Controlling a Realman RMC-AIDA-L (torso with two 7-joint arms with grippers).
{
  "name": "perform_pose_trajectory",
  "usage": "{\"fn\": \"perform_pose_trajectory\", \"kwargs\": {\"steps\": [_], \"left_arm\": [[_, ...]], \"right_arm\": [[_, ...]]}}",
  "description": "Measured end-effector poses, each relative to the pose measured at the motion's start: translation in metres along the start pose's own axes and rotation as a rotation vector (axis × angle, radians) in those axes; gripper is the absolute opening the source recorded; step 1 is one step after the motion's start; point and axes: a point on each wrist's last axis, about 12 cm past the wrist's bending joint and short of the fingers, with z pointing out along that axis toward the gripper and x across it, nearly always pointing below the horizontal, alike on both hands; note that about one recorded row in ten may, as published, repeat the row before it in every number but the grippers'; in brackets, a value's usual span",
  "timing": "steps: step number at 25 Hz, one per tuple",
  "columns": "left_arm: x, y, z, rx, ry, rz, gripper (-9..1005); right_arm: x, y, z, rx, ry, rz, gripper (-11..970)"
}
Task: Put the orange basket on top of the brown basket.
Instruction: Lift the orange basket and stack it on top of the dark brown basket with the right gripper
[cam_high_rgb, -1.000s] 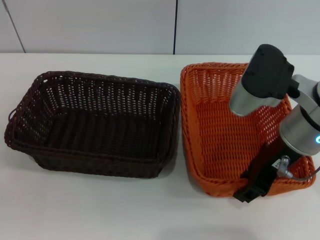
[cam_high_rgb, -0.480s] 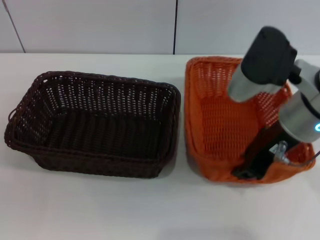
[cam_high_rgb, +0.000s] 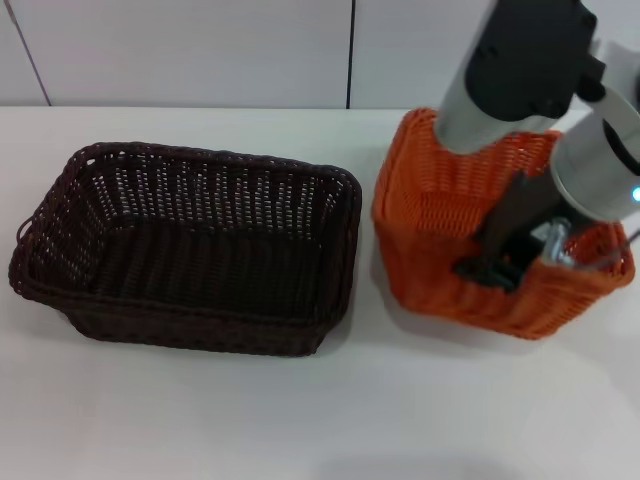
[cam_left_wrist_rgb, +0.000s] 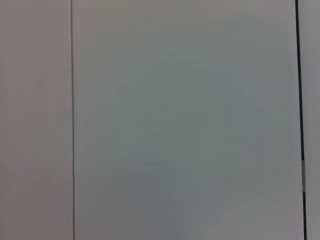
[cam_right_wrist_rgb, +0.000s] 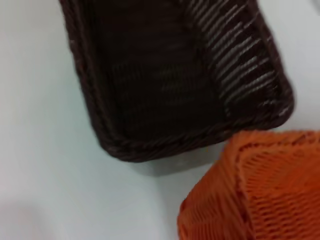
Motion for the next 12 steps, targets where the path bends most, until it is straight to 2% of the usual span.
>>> {"fn": "perform_pose_trajectory", "kwargs": {"steps": [5, 12], "left_arm": [[0.001, 0.000, 0.000, 0.000, 0.004, 0.003, 766], [0.001, 0.000, 0.000, 0.000, 0.006, 0.004, 764]], "right_arm": [[-0.015, 0.002, -0.010, 0.110, 0.019, -0.076, 207], [-0.019, 0.004, -0.008, 0.109, 0.042, -0.096, 200]]}}
